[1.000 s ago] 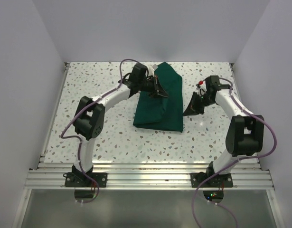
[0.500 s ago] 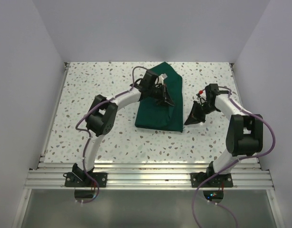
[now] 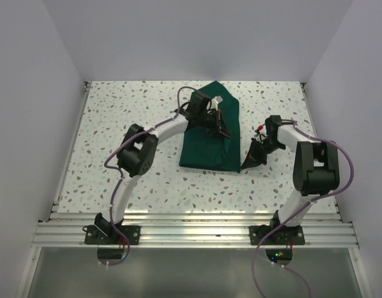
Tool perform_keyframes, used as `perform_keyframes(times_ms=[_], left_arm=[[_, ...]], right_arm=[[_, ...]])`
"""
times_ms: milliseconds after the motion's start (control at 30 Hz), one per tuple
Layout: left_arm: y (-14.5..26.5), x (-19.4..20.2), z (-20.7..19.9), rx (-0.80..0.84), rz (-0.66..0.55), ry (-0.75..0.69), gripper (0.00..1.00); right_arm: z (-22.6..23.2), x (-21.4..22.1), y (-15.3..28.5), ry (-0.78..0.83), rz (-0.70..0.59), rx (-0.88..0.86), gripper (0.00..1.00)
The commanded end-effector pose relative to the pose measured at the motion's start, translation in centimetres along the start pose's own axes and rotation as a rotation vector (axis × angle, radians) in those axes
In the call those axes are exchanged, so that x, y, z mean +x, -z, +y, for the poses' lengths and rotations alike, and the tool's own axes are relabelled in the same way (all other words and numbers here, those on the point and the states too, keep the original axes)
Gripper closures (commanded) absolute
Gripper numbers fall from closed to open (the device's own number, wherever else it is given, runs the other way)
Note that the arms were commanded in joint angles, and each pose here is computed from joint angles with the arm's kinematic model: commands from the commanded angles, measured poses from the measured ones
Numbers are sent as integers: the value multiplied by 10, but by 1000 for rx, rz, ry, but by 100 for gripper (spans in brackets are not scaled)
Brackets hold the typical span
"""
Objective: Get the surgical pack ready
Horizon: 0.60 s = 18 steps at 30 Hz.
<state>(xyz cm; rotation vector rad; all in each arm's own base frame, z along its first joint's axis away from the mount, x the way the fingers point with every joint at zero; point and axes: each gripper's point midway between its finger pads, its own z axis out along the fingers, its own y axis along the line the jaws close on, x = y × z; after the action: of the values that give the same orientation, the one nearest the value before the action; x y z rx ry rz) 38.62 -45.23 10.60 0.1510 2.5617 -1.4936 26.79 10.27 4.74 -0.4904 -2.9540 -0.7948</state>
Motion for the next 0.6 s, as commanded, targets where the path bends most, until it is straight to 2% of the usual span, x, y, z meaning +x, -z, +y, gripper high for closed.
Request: perform_keyframes(times_ms=[0,400,467,567], left_arm=[[-4,-2,-24,64,7,-19,100],[-22,-7,-29,113,5,0,99],[-26,-7,-27,125,10,3,92],[-24,-7,-31,141,12,-17,69]], right_arm=[[0,-10,-4,2,-26,-7,100],[3,-6,-19,-23,19,-44,100],[4,-5,-20,-27,25,-49,100],[6,-5,-19,-24,24,-49,100]])
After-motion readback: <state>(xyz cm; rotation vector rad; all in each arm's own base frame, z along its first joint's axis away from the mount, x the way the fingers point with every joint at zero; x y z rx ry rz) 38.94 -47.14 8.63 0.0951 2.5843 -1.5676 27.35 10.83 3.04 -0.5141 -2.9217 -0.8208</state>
